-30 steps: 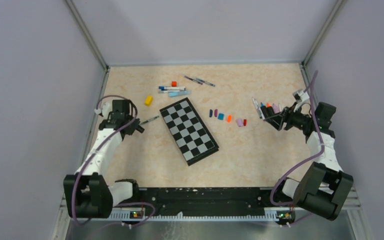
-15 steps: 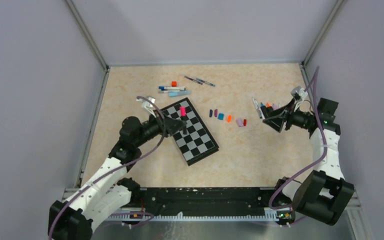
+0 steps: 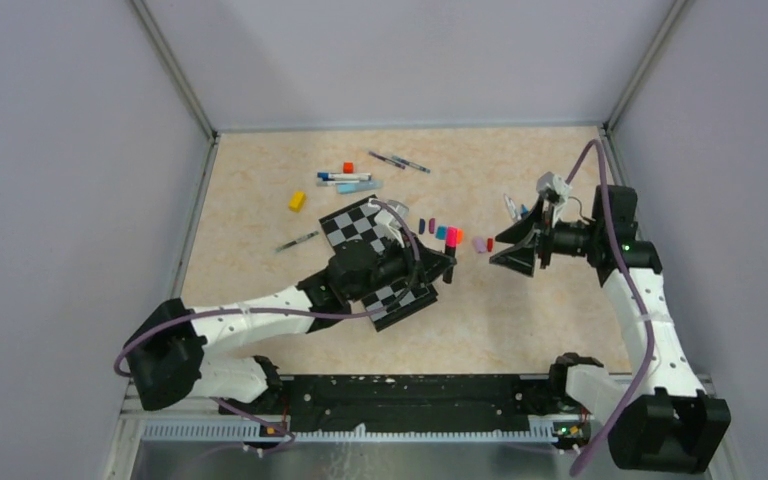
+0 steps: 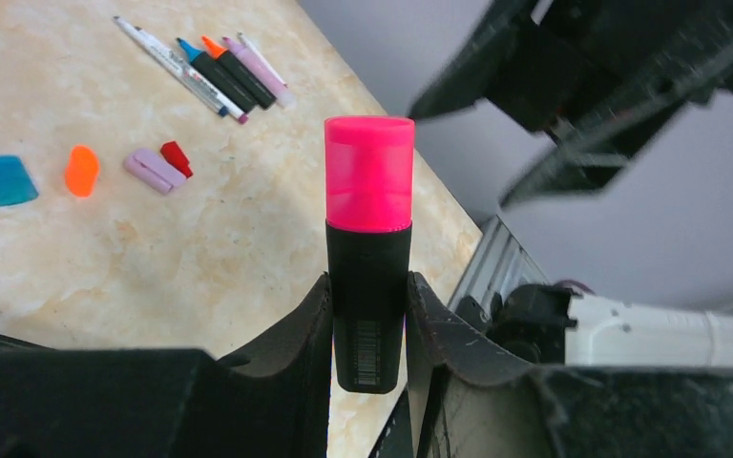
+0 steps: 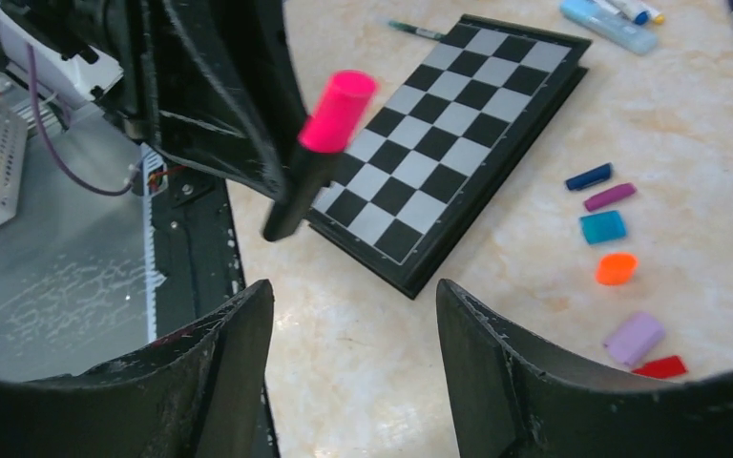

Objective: Open the pen caps
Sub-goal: Pick up the pen from the center of the board.

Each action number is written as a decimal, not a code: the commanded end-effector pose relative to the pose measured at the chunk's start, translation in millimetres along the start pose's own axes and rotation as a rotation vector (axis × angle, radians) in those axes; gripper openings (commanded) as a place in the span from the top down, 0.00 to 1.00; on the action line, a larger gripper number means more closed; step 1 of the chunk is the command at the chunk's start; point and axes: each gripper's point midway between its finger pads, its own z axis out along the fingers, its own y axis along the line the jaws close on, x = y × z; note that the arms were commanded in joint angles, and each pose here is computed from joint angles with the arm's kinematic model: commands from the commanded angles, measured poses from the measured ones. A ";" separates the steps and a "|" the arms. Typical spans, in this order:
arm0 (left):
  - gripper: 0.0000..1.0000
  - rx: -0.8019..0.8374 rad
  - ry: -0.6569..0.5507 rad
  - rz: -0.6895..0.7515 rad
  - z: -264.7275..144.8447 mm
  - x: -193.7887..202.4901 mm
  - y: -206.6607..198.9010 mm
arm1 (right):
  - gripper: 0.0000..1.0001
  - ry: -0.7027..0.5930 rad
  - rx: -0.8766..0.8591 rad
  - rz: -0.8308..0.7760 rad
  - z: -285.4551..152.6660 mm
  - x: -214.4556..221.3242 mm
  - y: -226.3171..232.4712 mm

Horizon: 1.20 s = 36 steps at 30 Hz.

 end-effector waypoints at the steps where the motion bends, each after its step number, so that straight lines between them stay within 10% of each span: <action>1: 1.00 -0.114 -0.227 -0.143 27.0 -40.1 -1.6 | 0.37 0.000 0.011 0.019 15.7 3.4 5.3; 20: 1.00 -0.476 -0.272 -0.361 64.3 -9.6 13.2 | 0.37 0.029 -0.005 0.168 50.0 25.3 1.8; 31: 1.00 -0.462 -0.271 -0.374 70.8 -4.7 5.6 | 0.60 0.083 0.015 0.201 64.8 32.7 -2.9; 36: 1.00 -0.438 -0.274 -0.381 71.2 -4.8 1.5 | 1.00 0.085 0.010 0.217 68.6 28.4 -5.8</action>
